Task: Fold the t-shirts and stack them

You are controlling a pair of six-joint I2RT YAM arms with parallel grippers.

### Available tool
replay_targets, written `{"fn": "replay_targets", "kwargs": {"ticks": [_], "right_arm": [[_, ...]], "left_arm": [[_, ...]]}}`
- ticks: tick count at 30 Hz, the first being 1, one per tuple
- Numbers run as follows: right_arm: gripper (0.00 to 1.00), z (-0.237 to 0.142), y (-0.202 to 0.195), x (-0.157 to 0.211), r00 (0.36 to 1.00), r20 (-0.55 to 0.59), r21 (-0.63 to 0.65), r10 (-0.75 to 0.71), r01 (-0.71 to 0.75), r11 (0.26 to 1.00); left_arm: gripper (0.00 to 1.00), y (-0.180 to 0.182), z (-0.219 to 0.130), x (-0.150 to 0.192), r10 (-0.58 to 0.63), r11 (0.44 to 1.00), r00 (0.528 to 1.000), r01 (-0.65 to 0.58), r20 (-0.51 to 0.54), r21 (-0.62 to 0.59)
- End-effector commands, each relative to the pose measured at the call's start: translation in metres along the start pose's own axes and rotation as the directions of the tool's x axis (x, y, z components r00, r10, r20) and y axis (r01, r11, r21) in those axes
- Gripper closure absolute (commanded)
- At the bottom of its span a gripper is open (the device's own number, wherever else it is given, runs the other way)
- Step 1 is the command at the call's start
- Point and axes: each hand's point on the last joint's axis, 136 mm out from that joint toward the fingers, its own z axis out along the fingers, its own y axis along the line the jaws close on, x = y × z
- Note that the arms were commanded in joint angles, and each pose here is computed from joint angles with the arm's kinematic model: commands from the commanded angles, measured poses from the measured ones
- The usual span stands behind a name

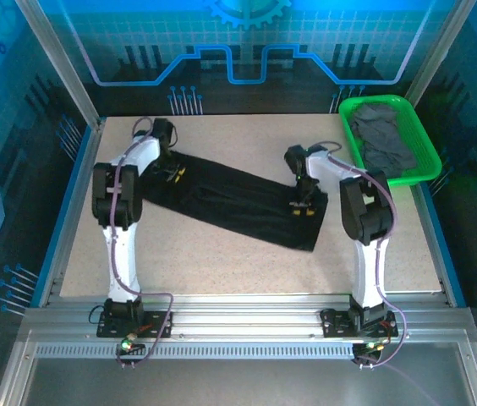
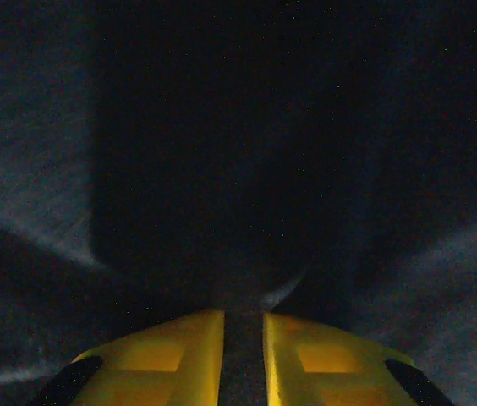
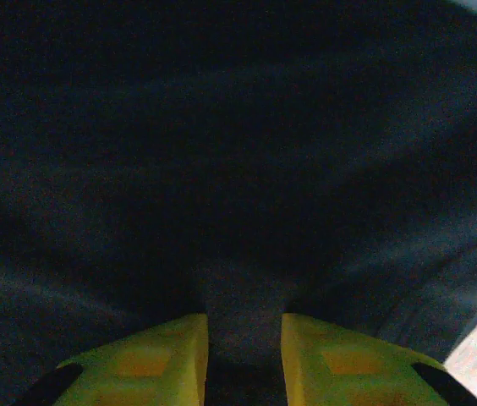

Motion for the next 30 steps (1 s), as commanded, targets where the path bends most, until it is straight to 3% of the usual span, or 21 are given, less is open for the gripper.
{"fn": "replay_targets", "kwargs": {"ticks": [1,6,14,17,21,23,25,30], "right_arm": [[0.70,0.004,0.026,0.056,0.995,-0.094,-0.068,0.035,-0.042,0.997],[0.69,0.008,0.089,0.107,0.984,-0.176,-0.207,-0.009,-0.028,0.978],[0.69,0.007,0.157,0.110,0.970,-0.243,-0.330,-0.029,-0.055,0.942],[0.68,-0.001,0.162,0.100,0.972,-0.236,-0.352,0.004,-0.089,0.932],[0.63,-0.030,0.155,0.093,0.974,-0.220,-0.403,0.056,-0.143,0.904],[0.57,-0.050,0.144,0.091,0.973,-0.207,-0.432,0.098,-0.181,0.883],[0.53,-0.065,0.127,0.091,0.972,-0.188,-0.445,0.141,-0.212,0.870],[0.50,-0.074,0.066,0.092,0.978,-0.085,-0.428,0.191,-0.208,0.879]], "left_arm": [[0.79,-0.044,0.031,0.010,0.089,0.993,0.995,-0.084,-0.047,0.087],[0.78,-0.137,0.053,0.043,0.175,0.932,0.982,-0.140,-0.075,0.336],[0.75,-0.208,0.065,0.088,0.207,0.819,0.974,-0.121,-0.093,0.561],[0.72,-0.221,0.053,0.085,0.208,0.793,0.975,-0.118,-0.083,0.598],[0.63,-0.243,0.000,0.077,0.227,0.735,0.974,-0.159,-0.018,0.659],[0.58,-0.248,-0.034,0.074,0.238,0.717,0.971,-0.190,0.021,0.671],[0.54,-0.240,-0.058,0.074,0.238,0.735,0.970,-0.208,0.042,0.646],[0.53,-0.171,-0.077,0.100,0.232,0.813,0.973,-0.181,-0.022,0.553]]}}
